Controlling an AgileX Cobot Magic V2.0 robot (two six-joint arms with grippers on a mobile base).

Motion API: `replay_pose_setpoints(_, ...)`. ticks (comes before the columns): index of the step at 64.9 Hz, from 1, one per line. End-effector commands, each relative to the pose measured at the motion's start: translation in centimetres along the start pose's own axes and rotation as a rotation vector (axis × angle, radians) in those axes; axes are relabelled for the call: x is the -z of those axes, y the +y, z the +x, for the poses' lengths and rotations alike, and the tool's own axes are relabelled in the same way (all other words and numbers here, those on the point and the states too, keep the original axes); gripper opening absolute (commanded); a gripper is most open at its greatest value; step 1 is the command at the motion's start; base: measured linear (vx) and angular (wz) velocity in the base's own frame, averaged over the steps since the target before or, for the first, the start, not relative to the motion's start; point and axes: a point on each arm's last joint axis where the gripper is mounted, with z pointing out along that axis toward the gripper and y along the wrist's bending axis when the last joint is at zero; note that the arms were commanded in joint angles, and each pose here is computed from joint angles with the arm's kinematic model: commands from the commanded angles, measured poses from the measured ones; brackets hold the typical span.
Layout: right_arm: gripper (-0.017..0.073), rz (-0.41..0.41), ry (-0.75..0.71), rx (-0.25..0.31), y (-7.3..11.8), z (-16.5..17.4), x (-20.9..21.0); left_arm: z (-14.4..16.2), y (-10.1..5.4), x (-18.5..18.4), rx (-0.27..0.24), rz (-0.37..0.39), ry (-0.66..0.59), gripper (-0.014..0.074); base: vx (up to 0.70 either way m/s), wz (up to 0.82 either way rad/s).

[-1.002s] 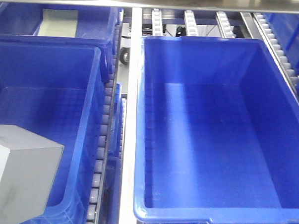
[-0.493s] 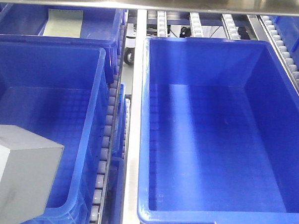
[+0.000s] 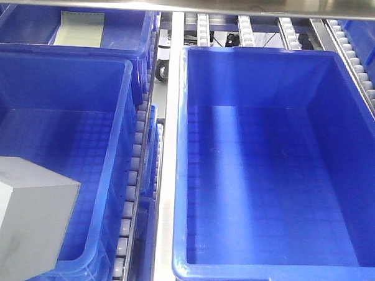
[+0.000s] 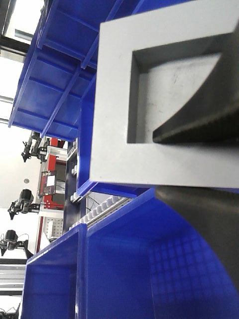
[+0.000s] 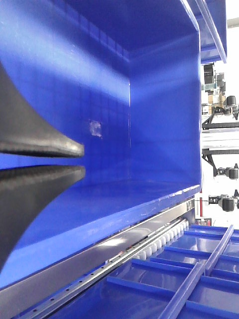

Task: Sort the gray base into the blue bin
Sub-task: 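Turn the base to face the rack and stop before the empty blue bin, then swing the left arm over the large blue bin and lower the gray block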

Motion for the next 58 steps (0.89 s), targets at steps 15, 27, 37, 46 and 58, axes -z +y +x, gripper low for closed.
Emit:
replay_pose_setpoints(15, -0.0004, 0.000, -0.093, 0.013, 0.0, -0.9, 0.1, -2.3, -0.3, 0.2, 0.016, 0.024, -0.167, 0.0007, 0.00, 0.00)
replay_pose_setpoints(27, -0.0004, 0.000, -0.093, 0.013, 0.0, -0.9, 0.1, -2.4, -0.4, 0.2, 0.016, 0.024, -0.172, 0.0007, 0.00, 0.00)
replay_pose_setpoints(37, -0.0004, 0.000, -0.093, 0.013, 0.0, -0.9, 0.1, -2.9, -0.5, -0.8, 0.016, 0.016, -0.126, 0.0007, 0.00, 0.00)
replay_pose_setpoints(46, -0.0004, 0.000, -0.093, 0.013, 0.0, -0.9, 0.1, -4.7, -0.8, -2.5, -0.004, 0.007, -0.088, 0.0007, 0.00, 0.00)
replay_pose_setpoints(58, -0.0004, 0.000, -0.093, 0.013, 0.0, -0.9, 0.1, -6.9, -1.9, -6.1, -0.030, 0.055, -0.013, 0.0007, 0.00, 0.00)
